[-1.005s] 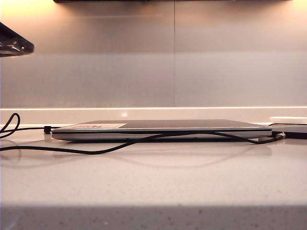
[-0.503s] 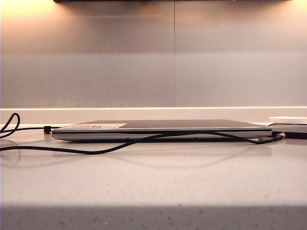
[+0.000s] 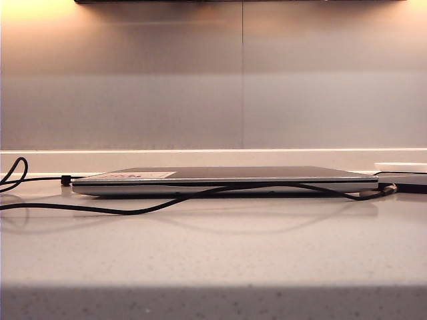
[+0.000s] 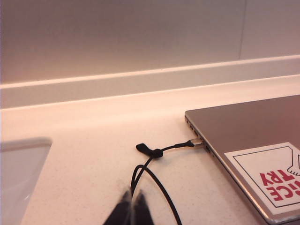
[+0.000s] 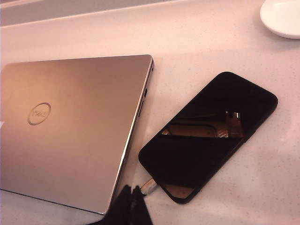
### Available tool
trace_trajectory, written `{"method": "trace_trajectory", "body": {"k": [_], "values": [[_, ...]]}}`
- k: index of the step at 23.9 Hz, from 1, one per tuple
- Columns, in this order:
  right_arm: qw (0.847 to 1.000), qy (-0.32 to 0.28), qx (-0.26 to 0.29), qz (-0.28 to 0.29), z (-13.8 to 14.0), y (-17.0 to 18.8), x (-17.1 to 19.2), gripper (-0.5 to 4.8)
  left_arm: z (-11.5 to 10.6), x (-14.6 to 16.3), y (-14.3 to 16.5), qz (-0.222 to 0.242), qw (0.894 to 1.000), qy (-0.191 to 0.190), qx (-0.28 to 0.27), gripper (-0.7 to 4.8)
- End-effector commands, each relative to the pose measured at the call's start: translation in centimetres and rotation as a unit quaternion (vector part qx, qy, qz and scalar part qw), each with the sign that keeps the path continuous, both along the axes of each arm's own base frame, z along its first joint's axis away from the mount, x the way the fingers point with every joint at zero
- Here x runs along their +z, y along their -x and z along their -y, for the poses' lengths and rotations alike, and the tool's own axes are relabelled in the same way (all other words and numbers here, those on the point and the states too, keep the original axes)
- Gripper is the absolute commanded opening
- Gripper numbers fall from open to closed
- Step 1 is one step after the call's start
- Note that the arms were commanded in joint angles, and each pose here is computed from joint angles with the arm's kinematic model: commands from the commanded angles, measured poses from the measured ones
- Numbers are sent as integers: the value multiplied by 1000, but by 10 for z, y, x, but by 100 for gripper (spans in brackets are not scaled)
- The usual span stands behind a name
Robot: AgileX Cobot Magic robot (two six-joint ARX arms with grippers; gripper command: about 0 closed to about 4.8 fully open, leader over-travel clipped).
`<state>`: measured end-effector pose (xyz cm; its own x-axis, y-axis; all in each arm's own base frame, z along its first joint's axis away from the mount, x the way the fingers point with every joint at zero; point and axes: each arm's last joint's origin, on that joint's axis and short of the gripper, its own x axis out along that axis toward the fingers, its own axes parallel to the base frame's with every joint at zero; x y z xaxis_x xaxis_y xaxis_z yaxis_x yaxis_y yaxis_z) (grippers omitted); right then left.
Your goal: Pick up the charging cable and the phone, plug the charging cable into the charging port on the phone, and finally place them back on the table.
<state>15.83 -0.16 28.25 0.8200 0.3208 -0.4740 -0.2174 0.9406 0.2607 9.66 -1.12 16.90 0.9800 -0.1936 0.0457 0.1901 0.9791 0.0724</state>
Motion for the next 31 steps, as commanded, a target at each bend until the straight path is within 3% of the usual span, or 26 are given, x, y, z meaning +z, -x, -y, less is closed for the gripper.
{"method": "trace_trajectory", "body": {"k": [1, 3, 6, 23, 27, 31], "values": [[1000, 1, 2, 12, 0, 0, 4, -5, 0, 2, 0, 6, 1000, -1, -2, -6], [1000, 1, 2, 12, 0, 0, 4, -5, 0, 2, 0, 4, 1000, 10, -2, -6], [1000, 1, 2, 12, 0, 0, 4, -5, 0, 2, 0, -7, 998, 65, -5, -6], [1000, 4, -1, 12, 0, 0, 3, -5, 0, 3, 0, -5, 998, 63, -6, -6], [993, 50, -82, 67, 4, 10, 8, -5, 0, 3, 0, -5, 998, 63, -6, -6], [976, 91, -112, 165, 2, 25, -8, -5, 0, 3, 0, -5, 998, 63, -6, -6]]}}
